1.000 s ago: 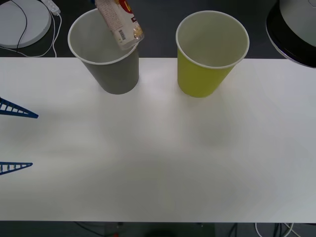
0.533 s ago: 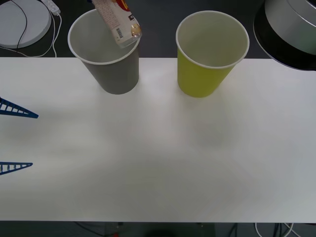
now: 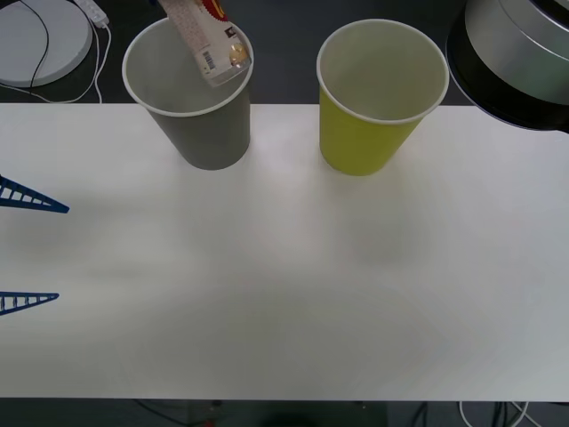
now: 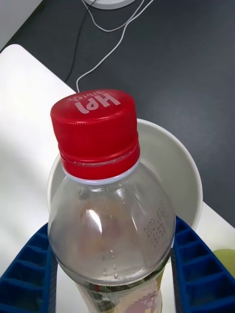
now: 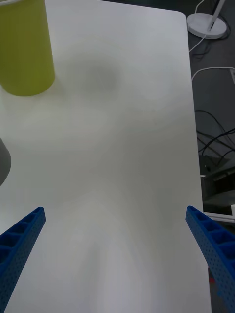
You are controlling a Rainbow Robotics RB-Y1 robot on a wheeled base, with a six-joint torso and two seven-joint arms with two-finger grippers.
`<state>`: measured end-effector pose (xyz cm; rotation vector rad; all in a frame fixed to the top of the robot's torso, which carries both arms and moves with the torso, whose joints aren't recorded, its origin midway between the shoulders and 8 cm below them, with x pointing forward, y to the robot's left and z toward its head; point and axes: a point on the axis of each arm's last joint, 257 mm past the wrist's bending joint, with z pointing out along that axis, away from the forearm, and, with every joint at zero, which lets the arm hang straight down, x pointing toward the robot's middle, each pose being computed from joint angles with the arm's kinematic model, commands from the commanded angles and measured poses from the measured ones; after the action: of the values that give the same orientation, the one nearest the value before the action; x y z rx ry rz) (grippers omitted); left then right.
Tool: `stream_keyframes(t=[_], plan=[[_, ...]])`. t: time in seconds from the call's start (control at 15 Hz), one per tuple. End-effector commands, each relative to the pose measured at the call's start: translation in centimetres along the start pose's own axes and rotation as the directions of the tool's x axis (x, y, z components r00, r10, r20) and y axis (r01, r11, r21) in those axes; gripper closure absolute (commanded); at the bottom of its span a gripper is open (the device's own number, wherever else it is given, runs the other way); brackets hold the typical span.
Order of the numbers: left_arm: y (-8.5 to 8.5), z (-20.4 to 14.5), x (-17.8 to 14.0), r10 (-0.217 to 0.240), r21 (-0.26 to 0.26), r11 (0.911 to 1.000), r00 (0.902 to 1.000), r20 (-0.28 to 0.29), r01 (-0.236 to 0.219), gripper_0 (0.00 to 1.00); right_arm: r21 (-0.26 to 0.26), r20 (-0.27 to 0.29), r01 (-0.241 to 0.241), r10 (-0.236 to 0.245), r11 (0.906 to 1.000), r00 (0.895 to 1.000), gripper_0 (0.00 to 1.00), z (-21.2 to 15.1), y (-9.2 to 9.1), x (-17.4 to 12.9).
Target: Put the can into the green bin and the plastic bottle into the gray bin
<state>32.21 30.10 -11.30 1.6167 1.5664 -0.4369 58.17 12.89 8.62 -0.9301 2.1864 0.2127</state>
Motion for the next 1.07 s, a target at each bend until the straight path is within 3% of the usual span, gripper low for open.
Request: stream_keyframes(t=[0.07, 0.73, 1.07], plan=[[0.0, 0.0, 0.0, 0.000, 0.000, 1.0000, 1.0000, 0.000, 0.000, 0.00, 0.000, 0.018, 0.004, -0.004, 1.0000, 1.000, 0.00, 0.0, -0.1, -0.4], [0.0, 0.0, 0.0, 0.000, 0.000, 1.0000, 1.0000, 0.000, 0.000, 0.00, -0.001, 0.028, 0.004, -0.004, 1.0000, 1.000, 0.00, 0.1, -0.1, -0.6], [0.0, 0.0, 0.0, 0.000, 0.000, 1.0000, 1.0000, 0.000, 0.000, 0.00, -0.036, 0.038, 0.007, -0.006, 0.9993, 0.999, 0.00, -0.3, -2.2, 0.1]])
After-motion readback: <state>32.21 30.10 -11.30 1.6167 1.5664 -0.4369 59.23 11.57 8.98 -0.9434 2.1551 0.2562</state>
